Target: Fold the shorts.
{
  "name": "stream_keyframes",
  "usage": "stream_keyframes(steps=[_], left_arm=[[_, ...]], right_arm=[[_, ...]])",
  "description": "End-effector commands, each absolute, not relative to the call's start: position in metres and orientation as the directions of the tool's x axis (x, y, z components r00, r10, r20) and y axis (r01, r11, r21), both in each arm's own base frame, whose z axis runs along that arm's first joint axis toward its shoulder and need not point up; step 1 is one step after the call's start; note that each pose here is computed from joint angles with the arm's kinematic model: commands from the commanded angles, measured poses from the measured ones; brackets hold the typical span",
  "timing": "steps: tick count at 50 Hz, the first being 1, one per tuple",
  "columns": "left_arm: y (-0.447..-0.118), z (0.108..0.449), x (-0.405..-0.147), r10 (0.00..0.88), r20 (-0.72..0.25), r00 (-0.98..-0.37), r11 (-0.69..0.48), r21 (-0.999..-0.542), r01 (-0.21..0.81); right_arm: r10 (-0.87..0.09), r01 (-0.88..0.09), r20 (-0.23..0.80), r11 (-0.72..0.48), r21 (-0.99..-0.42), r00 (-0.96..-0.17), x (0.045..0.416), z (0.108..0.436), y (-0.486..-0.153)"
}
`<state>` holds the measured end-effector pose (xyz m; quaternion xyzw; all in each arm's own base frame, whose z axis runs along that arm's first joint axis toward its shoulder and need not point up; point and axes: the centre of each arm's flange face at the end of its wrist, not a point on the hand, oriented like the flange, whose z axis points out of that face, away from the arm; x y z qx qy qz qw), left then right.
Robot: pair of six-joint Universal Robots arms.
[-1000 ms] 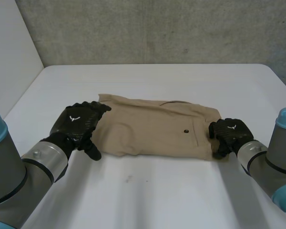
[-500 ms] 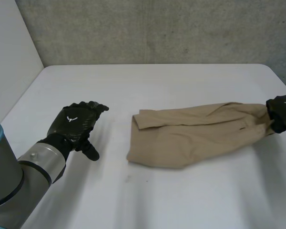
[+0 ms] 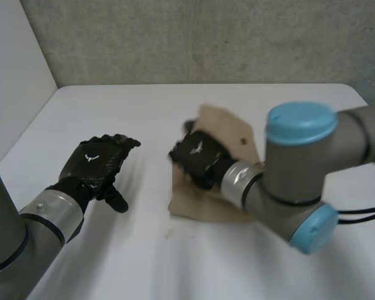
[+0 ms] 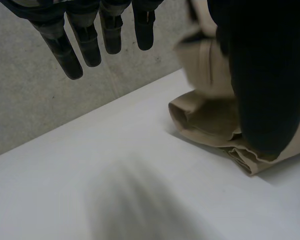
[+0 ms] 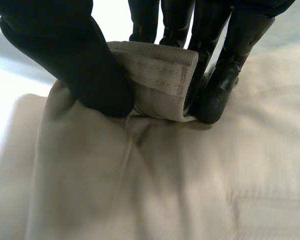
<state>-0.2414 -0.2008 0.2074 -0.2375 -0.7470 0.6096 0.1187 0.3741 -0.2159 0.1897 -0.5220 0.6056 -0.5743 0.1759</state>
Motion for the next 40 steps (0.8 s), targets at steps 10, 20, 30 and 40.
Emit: stream_keyframes(steps=[10, 20, 30, 40], left_arm=[[-0.22, 0.242, -0.27, 0.535, -0.121, -0.836, -0.008, -0.99, 0.138], [-0.23, 0.234, -0.358, 0.677, -0.068, -0.732, -0.02, -0.997, 0.074], [-0.237, 0.163, -0.367, 0.608, 0.038, -0.793, 0.278, -0.946, 0.168], [-0.245, 0.124, -0.352, 0.5, -0.063, -0.864, 0.332, -0.907, 0.258]], right_arm=[[-0.776, -0.174, 0.135, -0.033, -0.984, -0.616, 0.331, 0.254, -0.238], [-0.662, -0.007, -0.077, 0.123, -0.992, -0.746, 0.289, 0.257, -0.277], [-0.677, -0.278, 0.033, 0.257, -0.925, -0.735, 0.294, 0.18, -0.292], [-0.651, -0.368, 0.114, 0.269, -0.89, -0.75, 0.296, 0.14, -0.313]])
